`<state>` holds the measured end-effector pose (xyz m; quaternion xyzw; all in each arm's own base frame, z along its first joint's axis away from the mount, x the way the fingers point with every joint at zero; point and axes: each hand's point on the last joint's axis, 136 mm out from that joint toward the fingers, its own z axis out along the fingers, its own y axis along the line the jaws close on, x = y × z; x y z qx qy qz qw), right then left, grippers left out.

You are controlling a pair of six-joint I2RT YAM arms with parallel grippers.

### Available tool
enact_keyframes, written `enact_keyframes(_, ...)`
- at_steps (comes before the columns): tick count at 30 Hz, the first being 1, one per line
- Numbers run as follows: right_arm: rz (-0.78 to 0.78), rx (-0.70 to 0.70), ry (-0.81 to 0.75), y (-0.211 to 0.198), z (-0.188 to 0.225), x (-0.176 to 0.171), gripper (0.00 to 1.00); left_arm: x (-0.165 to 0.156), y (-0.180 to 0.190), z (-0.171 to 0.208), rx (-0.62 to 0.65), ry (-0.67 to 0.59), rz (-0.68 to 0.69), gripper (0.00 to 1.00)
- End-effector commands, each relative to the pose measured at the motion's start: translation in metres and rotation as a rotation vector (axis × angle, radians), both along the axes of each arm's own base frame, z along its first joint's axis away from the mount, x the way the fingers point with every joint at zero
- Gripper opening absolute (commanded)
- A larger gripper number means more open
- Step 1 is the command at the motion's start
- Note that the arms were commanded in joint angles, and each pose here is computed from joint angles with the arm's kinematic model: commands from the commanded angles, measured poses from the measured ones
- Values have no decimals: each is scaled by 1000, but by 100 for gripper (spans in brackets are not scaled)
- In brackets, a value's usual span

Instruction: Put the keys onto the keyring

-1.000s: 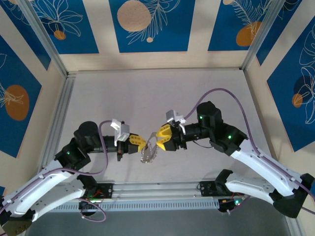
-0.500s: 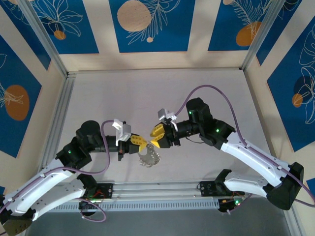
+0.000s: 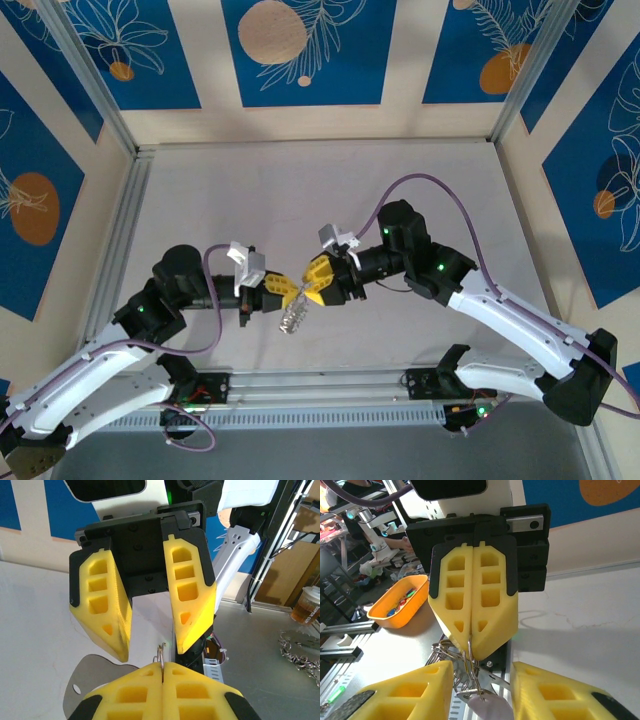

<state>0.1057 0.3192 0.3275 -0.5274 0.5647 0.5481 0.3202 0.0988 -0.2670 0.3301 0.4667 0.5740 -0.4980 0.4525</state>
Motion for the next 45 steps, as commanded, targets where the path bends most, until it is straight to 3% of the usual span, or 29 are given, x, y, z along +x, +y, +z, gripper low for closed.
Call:
enact_keyframes(1,33,25,-10,1,5,-6,32,-9,3,34,-90,-80,-35,0)
enact_keyframes(7,45,22,-4,4,2,-9,29,-8,1,35,-112,-81,-38,0)
enact_keyframes(16,-3,15,-37,4,3,-2,0,-5,0,37,-126,-84,-23,0)
enact_keyframes(23,-173,-40,-105,-8,14,19,0,8,3,21,-36,-72,57,1)
enact_keyframes(26,-226,-109,-96,-11,11,27,0,14,5,9,34,-61,94,21)
enact_keyframes(29,-249,-179,-98,-13,6,30,0,20,11,0,102,-52,145,34)
enact_keyframes(33,-277,-301,-124,-11,-5,38,0,22,21,-4,152,-56,190,36)
enact_keyframes(40,-193,-527,-76,-1,-23,28,0,20,27,-1,178,-73,199,37)
enact_keyframes(45,-138,-549,-72,4,-16,17,0,19,24,0,178,-75,177,37)
